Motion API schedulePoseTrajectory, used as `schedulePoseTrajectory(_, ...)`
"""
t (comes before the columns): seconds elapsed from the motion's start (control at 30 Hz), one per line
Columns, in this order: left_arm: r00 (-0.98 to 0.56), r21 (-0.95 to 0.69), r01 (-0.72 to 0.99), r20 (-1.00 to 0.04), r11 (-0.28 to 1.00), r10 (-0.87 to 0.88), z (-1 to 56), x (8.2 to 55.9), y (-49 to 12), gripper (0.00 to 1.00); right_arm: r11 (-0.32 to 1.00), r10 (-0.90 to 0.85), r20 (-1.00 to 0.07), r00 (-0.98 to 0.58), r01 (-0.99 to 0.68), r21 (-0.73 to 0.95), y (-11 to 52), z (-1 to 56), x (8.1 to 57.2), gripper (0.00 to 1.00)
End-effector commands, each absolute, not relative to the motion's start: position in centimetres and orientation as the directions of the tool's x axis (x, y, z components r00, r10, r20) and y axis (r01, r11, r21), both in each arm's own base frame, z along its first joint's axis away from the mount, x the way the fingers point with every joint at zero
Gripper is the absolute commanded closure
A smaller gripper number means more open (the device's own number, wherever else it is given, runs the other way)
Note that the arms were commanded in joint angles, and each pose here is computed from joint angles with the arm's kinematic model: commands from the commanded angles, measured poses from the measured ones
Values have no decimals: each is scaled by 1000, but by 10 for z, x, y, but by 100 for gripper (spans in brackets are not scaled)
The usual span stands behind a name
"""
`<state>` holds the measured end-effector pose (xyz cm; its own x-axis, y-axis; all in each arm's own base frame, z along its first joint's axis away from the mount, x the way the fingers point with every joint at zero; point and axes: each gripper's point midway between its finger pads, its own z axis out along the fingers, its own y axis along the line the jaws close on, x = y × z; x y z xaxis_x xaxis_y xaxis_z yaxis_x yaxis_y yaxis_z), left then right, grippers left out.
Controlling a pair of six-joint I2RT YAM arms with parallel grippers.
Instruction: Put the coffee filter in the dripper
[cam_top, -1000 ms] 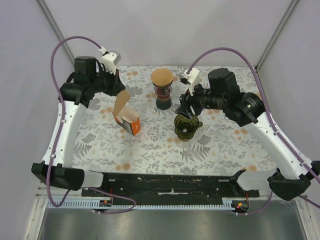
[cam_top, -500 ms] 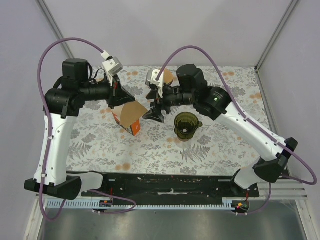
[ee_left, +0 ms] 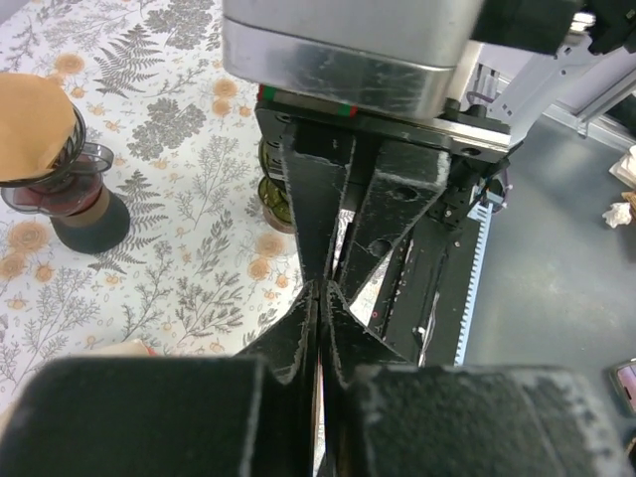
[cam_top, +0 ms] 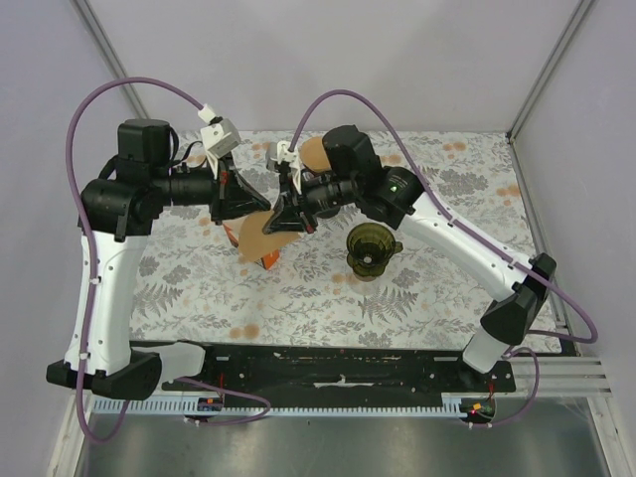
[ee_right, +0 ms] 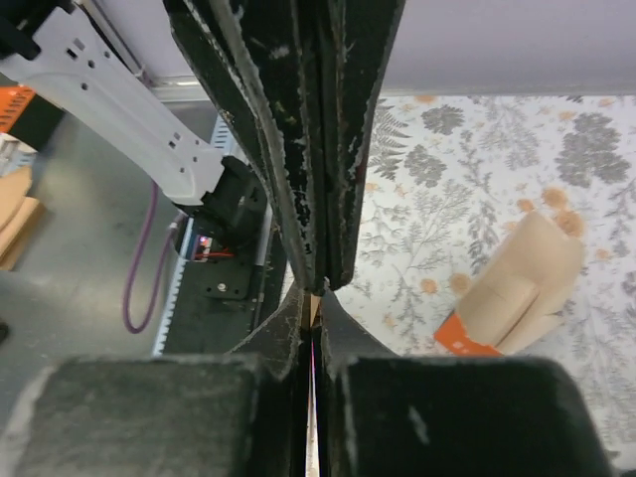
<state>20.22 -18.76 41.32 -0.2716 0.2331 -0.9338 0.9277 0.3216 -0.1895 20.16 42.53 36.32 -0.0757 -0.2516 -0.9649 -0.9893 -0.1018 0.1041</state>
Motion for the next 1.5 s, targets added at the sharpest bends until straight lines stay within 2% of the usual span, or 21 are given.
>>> schedulePoseTrajectory(0.0, -239, -153, 923, -947, 354, 214, 425, 206, -187, 79, -179, -188, -981, -44, -981, 79, 422, 391, 184, 100)
schedulePoseTrajectory(0.03, -248, -154, 915, -944, 374, 217, 423, 209, -185, 57, -162, -192, -981, -35, -985, 67, 417, 391, 184, 100)
schedulePoseTrajectory(0.1, -256, -151, 905, -940, 397, 227, 420, 210, -182, 19, -113, -207, -978, -21, -993, 45, 405, 388, 185, 100)
schedulePoseTrajectory(0.13, -252, -139, 903, -938, 406, 238, 420, 209, -180, 13, -92, -215, -977, -11, -995, 31, 398, 387, 186, 100)
schedulePoseTrajectory(0.23, -218, -86, 907, -933, 412, 285, 419, 203, -173, 12, -36, -230, -973, 3, -999, 6, 375, 387, 183, 100)
schedulePoseTrajectory(0.33, -161, -35, 935, -928, 352, 337, 411, 189, -170, 11, 9, -229, -973, 12, -1000, -15, 357, 394, 178, 100)
schedulePoseTrajectory(0.37, -158, -32, 939, -924, 342, 348, 406, 186, -170, 21, 22, -220, -975, 17, -1000, -23, 352, 399, 175, 100)
schedulePoseTrajectory(0.47, -165, -45, 950, -912, 309, 375, 386, 181, -170, 37, 50, -202, -979, 4, -999, -15, 347, 410, 172, 100)
schedulePoseTrajectory(0.67, -193, -106, 963, -913, 247, 359, 375, 170, -183, 57, 54, -191, -981, -35, -998, 25, 351, 416, 174, 100)
schedulePoseTrajectory(0.83, -204, -137, 969, -913, 206, 354, 369, 162, -187, 57, 55, -198, -979, -44, -998, 34, 355, 413, 177, 100)
schedulePoseTrajectory(1.07, -251, -179, 959, -896, 221, 365, 354, 168, -189, 57, 49, -188, -982, -34, -998, 26, 355, 418, 176, 100)
schedulePoseTrajectory(1.13, -252, -175, 956, -898, 234, 360, 356, 171, -189, 66, 44, -191, -981, -37, -999, 29, 356, 417, 176, 100)
schedulePoseTrajectory(1.2, -265, -171, 947, -895, 273, 358, 357, 178, -188, 81, 40, -187, -982, -36, -999, 29, 355, 418, 174, 100)
schedulePoseTrajectory(1.27, -273, -163, 938, -893, 307, 359, 358, 184, -186, 92, 38, -188, -982, -35, -999, 29, 355, 418, 174, 100)
schedulePoseTrajectory(1.47, -287, -171, 929, -893, 327, 348, 359, 188, -187, 94, 28, -185, -982, -28, -999, 24, 355, 419, 172, 100)
